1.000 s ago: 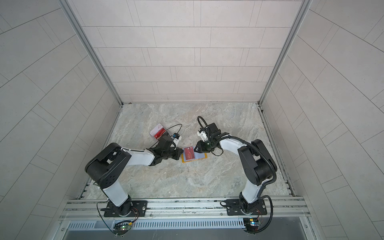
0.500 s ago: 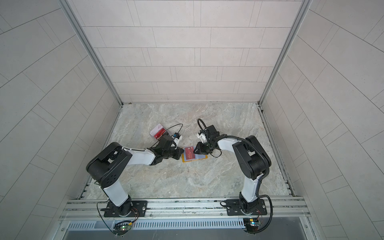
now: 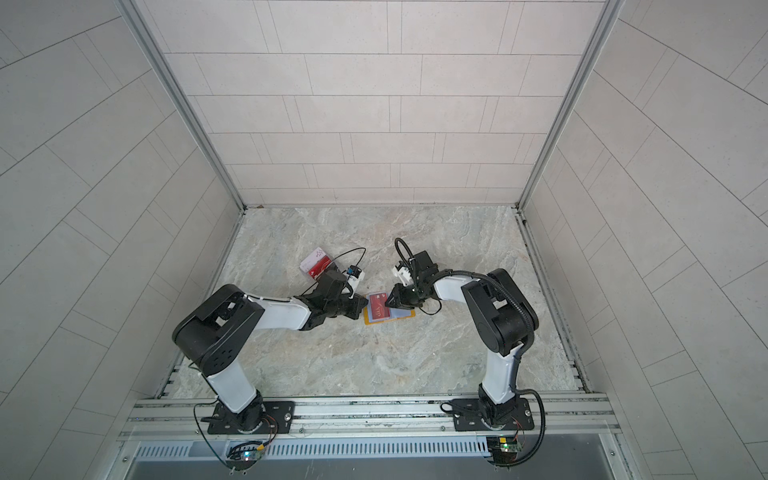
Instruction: Take the credit cards out of the card holder
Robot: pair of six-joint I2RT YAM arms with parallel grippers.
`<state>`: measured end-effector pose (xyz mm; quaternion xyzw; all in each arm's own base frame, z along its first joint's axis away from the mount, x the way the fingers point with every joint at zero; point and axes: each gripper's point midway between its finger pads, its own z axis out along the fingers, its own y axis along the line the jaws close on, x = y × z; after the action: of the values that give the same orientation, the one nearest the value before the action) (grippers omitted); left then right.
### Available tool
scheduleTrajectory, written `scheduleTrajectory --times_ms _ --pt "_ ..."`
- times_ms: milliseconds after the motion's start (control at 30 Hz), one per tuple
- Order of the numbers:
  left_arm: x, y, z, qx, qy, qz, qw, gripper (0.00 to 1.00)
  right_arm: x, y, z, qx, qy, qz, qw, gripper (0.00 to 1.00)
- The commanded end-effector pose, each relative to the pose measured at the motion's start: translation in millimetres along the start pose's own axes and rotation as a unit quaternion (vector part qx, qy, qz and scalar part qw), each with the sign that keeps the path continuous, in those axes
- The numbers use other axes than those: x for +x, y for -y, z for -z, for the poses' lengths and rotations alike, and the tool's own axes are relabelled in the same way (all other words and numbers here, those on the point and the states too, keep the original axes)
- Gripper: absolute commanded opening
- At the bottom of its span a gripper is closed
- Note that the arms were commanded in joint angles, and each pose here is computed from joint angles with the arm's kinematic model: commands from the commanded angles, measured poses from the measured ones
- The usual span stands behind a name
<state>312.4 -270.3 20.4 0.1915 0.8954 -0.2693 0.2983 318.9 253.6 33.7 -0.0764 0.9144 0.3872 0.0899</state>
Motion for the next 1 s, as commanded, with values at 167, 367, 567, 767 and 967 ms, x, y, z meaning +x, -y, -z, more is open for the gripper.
scheduleTrajectory --times_ms 167,367,567,767,967 --pt "23 -5 -4 -0.005 -0.046 0.002 0.999 0.00 4 2 -7 -0.018 -0.009 -0.014 1.000 0.22" --pt "24 -5 -4 -0.005 -0.047 0.001 0.999 0.00 3 -4 -6 -0.031 -0.007 -0.010 0.999 0.22" --pt "23 -5 -4 -0.004 -0.046 0.001 0.999 0.00 2 -10 -6 -0.049 -0.005 -0.012 0.999 0.21" --pt "24 -6 -3 -0.007 -0.047 0.001 0.999 0.00 0 -16 -6 -0.065 -0.003 -0.017 0.998 0.21" --pt "24 -5 -3 -0.005 -0.046 0.002 0.999 0.00 -3 -23 -3 -0.083 0.003 -0.018 0.996 0.21"
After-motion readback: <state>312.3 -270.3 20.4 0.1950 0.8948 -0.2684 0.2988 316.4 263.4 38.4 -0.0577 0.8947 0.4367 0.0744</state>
